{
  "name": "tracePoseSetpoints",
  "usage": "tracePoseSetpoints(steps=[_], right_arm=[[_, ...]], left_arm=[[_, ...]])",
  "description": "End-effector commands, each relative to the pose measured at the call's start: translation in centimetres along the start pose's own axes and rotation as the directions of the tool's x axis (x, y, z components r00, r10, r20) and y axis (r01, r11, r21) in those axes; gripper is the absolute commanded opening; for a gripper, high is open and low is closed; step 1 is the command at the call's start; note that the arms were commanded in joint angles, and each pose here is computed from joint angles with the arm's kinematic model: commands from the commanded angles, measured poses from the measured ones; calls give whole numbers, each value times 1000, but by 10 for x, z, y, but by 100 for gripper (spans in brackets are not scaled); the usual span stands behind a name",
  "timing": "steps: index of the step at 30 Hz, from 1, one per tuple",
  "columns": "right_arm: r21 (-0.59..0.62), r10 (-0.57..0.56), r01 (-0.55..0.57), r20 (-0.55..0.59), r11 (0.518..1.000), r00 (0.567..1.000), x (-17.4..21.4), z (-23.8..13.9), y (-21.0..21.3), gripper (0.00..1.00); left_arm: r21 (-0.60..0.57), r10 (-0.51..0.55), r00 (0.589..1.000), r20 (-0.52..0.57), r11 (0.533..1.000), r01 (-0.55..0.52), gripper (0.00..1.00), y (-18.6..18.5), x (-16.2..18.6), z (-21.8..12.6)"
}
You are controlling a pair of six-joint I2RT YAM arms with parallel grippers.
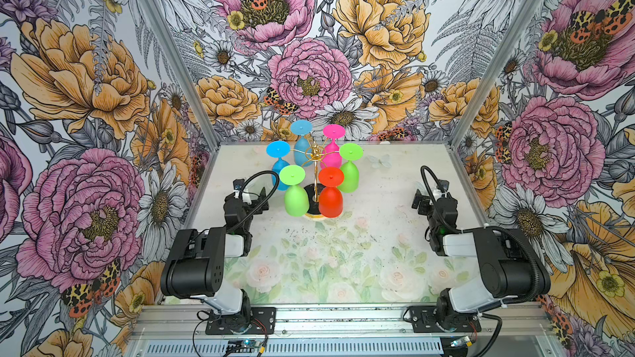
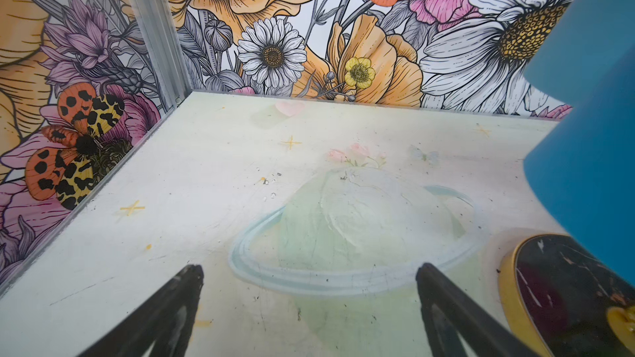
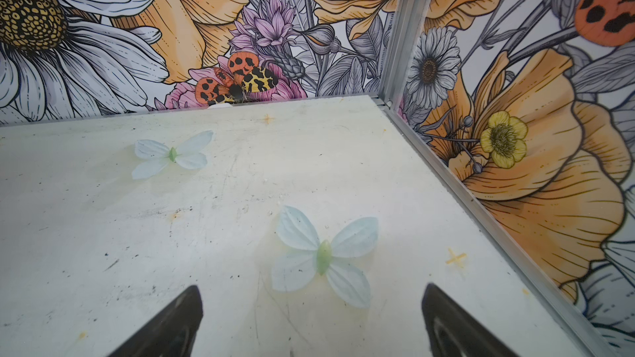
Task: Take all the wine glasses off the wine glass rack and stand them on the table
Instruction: 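Raise both arms and move the right gripper toward the red glass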
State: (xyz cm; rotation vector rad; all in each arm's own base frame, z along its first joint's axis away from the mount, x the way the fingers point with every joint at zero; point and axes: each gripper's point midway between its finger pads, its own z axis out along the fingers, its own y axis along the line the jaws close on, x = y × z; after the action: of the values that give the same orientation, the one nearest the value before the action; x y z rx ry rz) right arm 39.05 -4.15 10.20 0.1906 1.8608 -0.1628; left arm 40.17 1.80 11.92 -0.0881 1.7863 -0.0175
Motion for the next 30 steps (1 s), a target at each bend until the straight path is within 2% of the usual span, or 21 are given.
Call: tracePoseSetpoints(steps=[1,6,11,15,20,24,28,30], right_arm=[[-16,0,1,48,1000,999,-15,2,5,100],[20,5,-6,34,1000,999,-23,0,0,99],[46,-2,3,-11,999,1000,-39,-4,-3,98],[41,33,-31,-58,999,998,-50,-13,-1,96],[-29,59,-64,-131,998,990,-71,-27,16,92],[-118,105,-132,-208,984,973,-91,-43,34,90],[-242,175,-244,-274,939,946,-108,-62,62,87],[-314,198,-302,-322,900,926,-116,-72,80,84]], left_arm=[[19,-10,999,34,1000,9,99,-2,-11,2],[-9,-21,999,42,1000,22,99,3,-14,0],[-48,-39,999,36,998,41,99,9,-30,-10],[-110,-83,996,20,990,85,99,18,-44,-21],[-154,-133,990,50,978,139,99,23,-65,-43],[-165,-169,983,69,970,178,99,22,-87,-66],[-165,-189,979,73,966,199,99,18,-115,-83],[-166,-185,982,35,968,188,99,16,-127,-90]])
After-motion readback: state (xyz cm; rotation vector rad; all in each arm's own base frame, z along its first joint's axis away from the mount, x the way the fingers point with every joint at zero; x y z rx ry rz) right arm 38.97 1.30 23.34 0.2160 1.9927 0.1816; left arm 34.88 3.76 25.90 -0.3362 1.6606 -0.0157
